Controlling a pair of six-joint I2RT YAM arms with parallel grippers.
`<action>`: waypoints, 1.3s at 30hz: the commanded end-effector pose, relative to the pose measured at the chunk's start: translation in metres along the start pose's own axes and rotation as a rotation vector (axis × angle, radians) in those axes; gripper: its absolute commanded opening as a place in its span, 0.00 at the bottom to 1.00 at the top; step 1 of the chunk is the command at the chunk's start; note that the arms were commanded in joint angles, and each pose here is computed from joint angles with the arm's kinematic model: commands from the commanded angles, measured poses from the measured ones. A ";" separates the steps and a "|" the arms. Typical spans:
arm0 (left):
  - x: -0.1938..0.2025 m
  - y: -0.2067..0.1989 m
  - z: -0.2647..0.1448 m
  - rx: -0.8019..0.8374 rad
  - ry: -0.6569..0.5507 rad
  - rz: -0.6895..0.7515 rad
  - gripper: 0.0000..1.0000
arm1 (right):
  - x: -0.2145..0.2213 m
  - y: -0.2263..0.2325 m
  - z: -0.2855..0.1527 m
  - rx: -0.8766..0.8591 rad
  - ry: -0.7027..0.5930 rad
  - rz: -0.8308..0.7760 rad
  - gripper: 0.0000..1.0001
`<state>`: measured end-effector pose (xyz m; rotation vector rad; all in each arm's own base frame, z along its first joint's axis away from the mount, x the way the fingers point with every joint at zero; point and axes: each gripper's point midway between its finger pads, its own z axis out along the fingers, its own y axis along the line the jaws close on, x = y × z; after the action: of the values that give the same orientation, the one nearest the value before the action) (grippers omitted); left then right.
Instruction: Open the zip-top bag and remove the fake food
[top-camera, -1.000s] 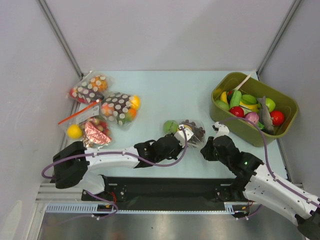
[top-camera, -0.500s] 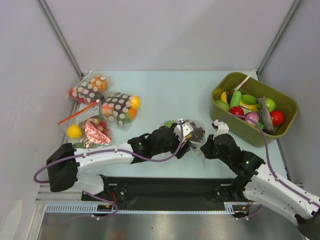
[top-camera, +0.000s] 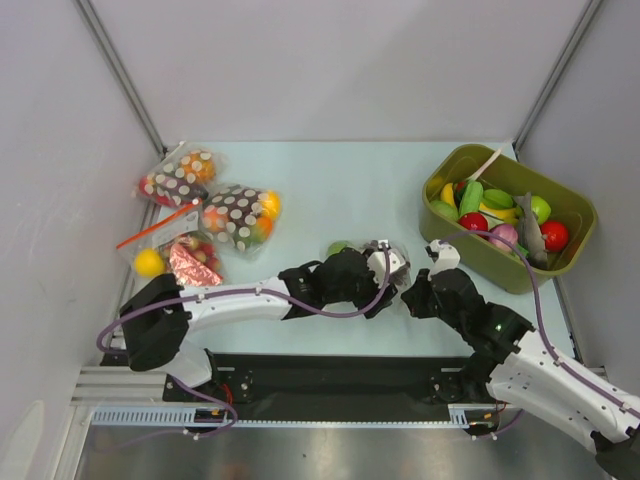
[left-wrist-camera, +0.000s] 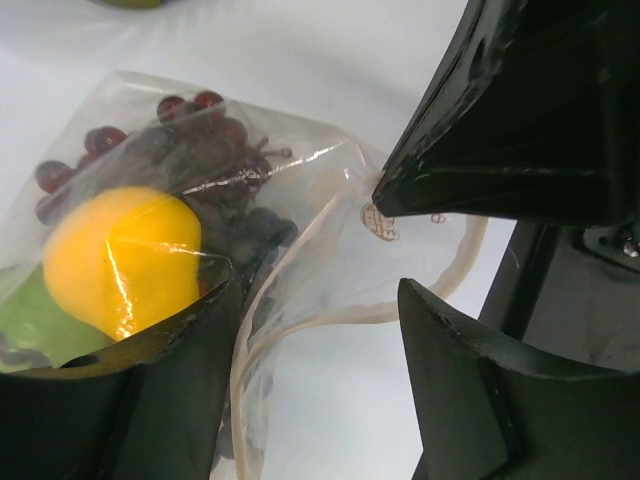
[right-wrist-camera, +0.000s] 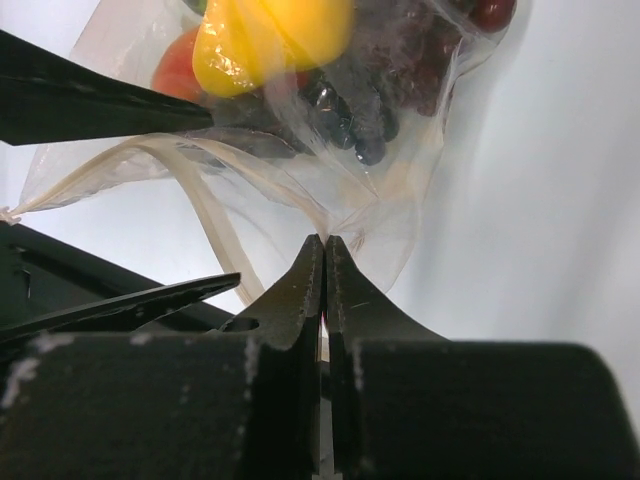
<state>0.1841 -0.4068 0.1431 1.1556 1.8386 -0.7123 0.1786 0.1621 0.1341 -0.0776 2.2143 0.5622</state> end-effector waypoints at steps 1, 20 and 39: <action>-0.018 0.002 0.005 -0.006 -0.030 0.019 0.69 | -0.014 0.010 -0.004 -0.038 -0.046 0.001 0.00; -0.011 0.015 0.026 -0.072 0.014 0.018 0.42 | -0.012 0.015 0.002 -0.059 -0.038 -0.003 0.00; -0.010 0.038 -0.016 -0.235 -0.028 -0.086 0.00 | -0.098 -0.011 0.041 0.038 -0.211 -0.003 0.00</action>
<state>0.2101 -0.4033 0.1322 1.0402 1.8981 -0.5653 0.2310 0.1684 0.1421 -0.0408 2.1759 0.5525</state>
